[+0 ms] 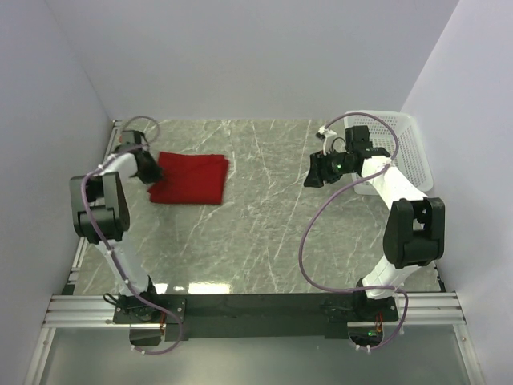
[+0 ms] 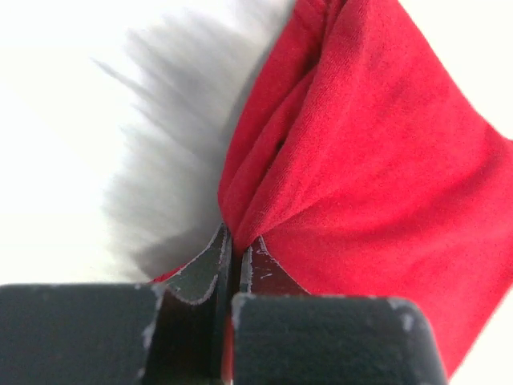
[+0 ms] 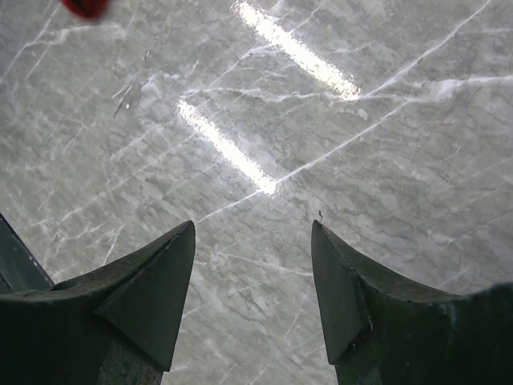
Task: Fold and stack the t-shirts
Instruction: Neatly place the folded tshirt to the corner
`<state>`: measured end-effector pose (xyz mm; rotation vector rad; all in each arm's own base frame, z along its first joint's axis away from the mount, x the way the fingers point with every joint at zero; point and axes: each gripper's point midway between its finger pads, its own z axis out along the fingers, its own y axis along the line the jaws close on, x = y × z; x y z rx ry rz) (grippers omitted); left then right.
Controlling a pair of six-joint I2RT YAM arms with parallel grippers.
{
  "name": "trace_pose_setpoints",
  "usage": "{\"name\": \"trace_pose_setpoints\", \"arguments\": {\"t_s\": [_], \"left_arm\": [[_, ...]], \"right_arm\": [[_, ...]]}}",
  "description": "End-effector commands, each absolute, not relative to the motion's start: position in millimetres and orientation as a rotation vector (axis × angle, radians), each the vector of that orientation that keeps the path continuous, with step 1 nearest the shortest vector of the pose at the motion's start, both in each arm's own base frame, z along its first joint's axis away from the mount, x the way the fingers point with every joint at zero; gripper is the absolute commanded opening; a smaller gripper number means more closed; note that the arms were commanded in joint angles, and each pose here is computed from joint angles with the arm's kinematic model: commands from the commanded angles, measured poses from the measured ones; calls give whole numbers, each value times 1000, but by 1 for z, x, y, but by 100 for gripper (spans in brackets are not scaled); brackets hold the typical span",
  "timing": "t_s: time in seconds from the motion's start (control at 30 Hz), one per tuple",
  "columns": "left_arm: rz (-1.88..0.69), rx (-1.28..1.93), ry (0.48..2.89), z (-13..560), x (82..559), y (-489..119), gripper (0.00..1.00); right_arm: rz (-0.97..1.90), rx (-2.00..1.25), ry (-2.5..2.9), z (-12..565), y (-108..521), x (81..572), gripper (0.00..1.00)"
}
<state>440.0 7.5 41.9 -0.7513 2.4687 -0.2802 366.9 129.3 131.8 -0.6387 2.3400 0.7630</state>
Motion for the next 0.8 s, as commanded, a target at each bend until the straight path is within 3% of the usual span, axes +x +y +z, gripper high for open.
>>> {"name": "trace_pose_setpoints", "arguments": {"t_s": [0.0,0.13,0.23,0.37,0.43,0.57,0.77], "left_arm": [[-60,-714,2552,38,440,70,1],[185,-789,2539,41,453,129,1],[280,-801,2531,47,466,152,7],[344,-787,2422,91,485,169,29],[342,-779,2361,114,488,170,33],[356,-773,2194,180,472,171,57],[227,-717,2028,240,425,142,58]], "right_arm": [[759,-659,2244,156,129,370,67],[758,-658,2237,157,127,369,67],[753,-661,2233,159,126,369,67],[719,-673,2232,158,122,368,67],[690,-682,2237,156,119,369,67],[634,-706,2251,155,112,368,67],[475,-730,2240,164,94,369,68]]}}
